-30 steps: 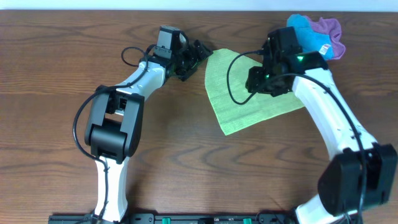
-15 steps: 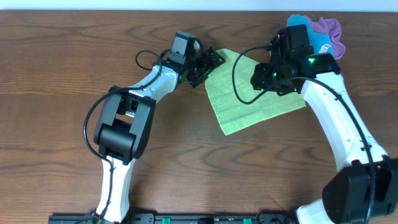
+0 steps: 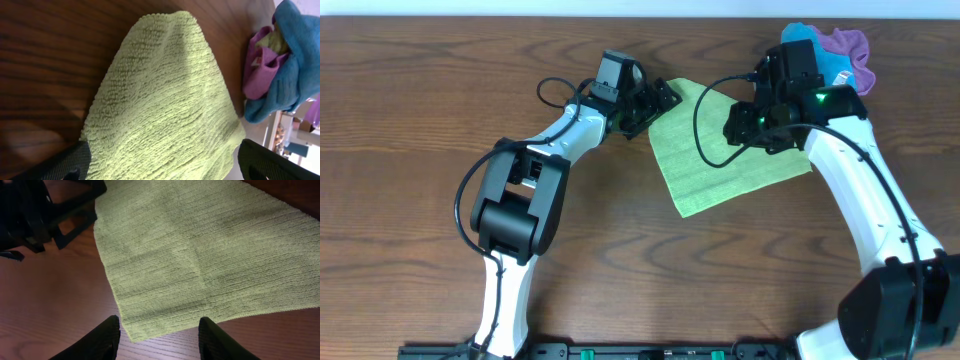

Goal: Fold the cloth
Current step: 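Grasp the left corner of the green towel with the left gripper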

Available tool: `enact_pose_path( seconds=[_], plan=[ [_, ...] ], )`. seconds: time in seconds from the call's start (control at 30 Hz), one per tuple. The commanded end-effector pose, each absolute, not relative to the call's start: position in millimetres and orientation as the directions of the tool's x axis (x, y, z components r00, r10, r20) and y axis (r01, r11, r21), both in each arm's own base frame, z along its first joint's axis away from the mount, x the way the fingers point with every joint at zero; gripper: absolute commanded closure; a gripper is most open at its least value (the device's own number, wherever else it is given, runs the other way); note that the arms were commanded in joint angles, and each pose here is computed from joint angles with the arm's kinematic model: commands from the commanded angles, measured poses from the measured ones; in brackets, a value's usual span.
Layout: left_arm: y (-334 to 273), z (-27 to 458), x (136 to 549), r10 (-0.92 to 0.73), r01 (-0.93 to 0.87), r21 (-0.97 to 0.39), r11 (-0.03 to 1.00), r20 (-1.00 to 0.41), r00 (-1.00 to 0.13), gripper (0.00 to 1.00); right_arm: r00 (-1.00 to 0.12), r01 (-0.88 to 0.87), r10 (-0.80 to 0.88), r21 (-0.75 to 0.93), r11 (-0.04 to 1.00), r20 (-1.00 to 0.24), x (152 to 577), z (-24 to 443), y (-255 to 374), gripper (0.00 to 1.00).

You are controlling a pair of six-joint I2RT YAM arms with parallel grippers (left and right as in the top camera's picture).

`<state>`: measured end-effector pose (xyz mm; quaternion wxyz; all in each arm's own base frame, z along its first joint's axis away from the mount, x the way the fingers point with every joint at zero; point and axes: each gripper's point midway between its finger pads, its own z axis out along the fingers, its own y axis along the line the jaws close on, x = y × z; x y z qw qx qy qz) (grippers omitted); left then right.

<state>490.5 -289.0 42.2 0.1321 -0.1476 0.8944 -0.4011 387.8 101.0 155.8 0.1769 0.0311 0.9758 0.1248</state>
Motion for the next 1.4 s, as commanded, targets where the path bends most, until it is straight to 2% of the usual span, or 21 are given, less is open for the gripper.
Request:
enact_pose_path(
  seconds=[0.0,0.5,0.87,0.9,0.97,1.1,1.13,1.27,1.37],
  plan=[
    [-289.0,41.2,494.9,-0.337,-0.112,-0.748,0.654,-0.155,-0.929,0.04,-0.927,0.028,0.125,0.269,0.963,-0.354,389.9,165.2,100.6,0.49],
    [-271.0,35.5,497.6,-0.310,-0.085,-0.719,0.689,-0.187,-0.932,0.04,-0.923,0.025,0.126,0.271,0.962,-0.363,392.2,166.3,101.0,0.49],
    [-291.3,27.5,483.5,-0.285,-0.078,-0.677,0.732,-0.200,-0.938,0.03,-0.921,0.023,0.127,0.273,0.962,-0.369,393.7,167.1,101.4,0.49],
    [-290.2,26.6,484.1,-0.290,-0.083,-0.672,0.736,-0.202,-0.935,0.06,-0.921,0.023,0.127,0.273,0.962,-0.369,393.7,167.1,101.4,0.49],
    [-288.3,25.6,485.3,-0.301,-0.093,-0.666,0.741,-0.204,-0.932,0.23,-0.921,0.023,0.127,0.273,0.962,-0.369,393.7,167.1,101.4,0.50],
    [-283.9,21.9,486.2,-0.329,-0.128,-0.647,0.752,-0.200,-0.923,0.68,-0.921,0.023,0.127,0.273,0.962,-0.369,393.7,167.0,101.4,0.50],
    [-281.6,20.1,486.2,-0.343,-0.147,-0.638,0.756,-0.194,-0.919,0.75,-0.921,0.023,0.127,0.273,0.962,-0.369,393.7,167.0,101.4,0.50],
    [-274.6,17.2,488.1,-0.346,-0.151,-0.617,0.772,-0.209,-0.915,0.92,-0.921,0.024,0.126,0.272,0.962,-0.368,393.3,166.8,101.2,0.50],
    [-255.8,11.5,488.2,-0.329,-0.153,-0.592,0.792,-0.202,-0.922,0.94,-0.922,0.032,0.126,0.252,0.967,-0.366,392.4,165.3,97.5,0.50]
  ],
)
